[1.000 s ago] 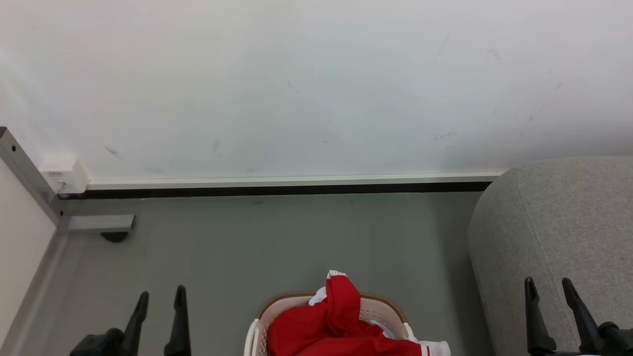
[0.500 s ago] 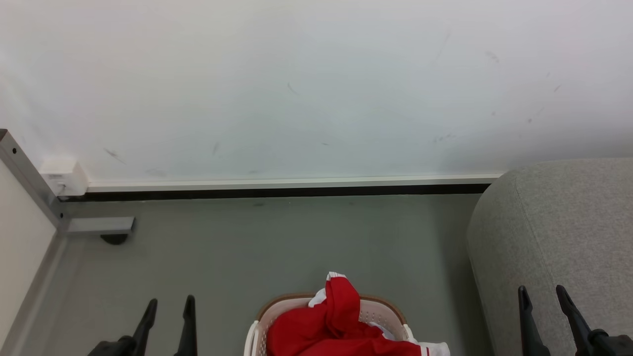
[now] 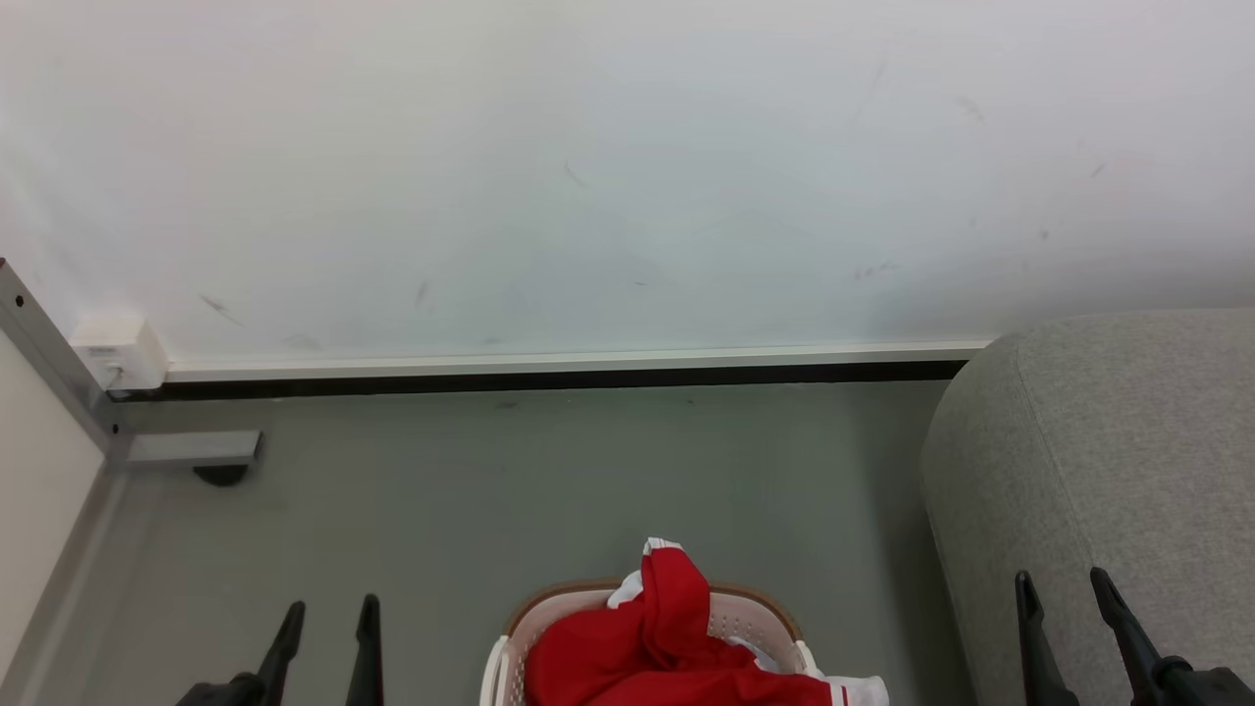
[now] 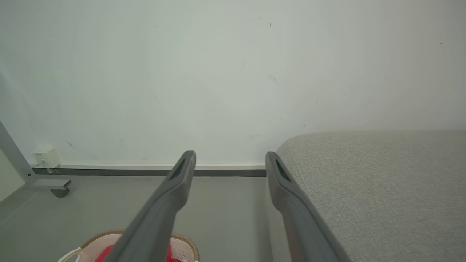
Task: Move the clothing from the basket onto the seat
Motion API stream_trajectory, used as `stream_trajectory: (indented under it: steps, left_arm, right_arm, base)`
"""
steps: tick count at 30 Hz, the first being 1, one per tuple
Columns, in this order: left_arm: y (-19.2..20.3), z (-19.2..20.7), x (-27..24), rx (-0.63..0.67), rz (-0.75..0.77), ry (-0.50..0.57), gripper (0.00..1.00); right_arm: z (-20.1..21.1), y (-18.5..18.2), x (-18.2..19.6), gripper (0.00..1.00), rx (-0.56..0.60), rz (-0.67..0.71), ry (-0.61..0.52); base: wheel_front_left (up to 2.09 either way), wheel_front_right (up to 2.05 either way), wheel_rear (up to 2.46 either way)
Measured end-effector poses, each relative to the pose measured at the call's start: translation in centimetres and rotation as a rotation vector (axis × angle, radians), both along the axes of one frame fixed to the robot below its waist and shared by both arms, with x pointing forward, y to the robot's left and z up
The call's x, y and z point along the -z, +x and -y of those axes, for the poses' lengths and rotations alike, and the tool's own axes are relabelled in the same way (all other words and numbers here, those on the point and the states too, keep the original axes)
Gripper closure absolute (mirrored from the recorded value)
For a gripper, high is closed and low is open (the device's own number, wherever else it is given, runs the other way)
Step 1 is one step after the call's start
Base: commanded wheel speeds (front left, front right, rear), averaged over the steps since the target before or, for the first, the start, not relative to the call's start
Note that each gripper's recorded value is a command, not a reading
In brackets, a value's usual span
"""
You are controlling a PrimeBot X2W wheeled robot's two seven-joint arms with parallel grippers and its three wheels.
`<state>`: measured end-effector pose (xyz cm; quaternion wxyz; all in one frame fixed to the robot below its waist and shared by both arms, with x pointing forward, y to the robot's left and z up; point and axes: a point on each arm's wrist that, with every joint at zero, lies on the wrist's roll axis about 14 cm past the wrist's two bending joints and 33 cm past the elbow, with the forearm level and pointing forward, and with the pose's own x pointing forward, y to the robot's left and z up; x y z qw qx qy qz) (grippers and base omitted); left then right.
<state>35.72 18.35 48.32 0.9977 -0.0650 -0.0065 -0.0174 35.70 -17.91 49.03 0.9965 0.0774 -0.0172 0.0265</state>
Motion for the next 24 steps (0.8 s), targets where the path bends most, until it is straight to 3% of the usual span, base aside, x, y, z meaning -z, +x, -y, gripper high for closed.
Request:
stream_trajectory:
  steps: [24]
  left_arm:
    - [0.9, 1.3, 1.0, 0.043, -0.031, -0.003, 0.00]
  right_arm:
    - [0.1, 0.0, 0.3, 0.00, 0.005, -0.010, 0.010]
  base:
    - [0.00, 0.00, 0.00]
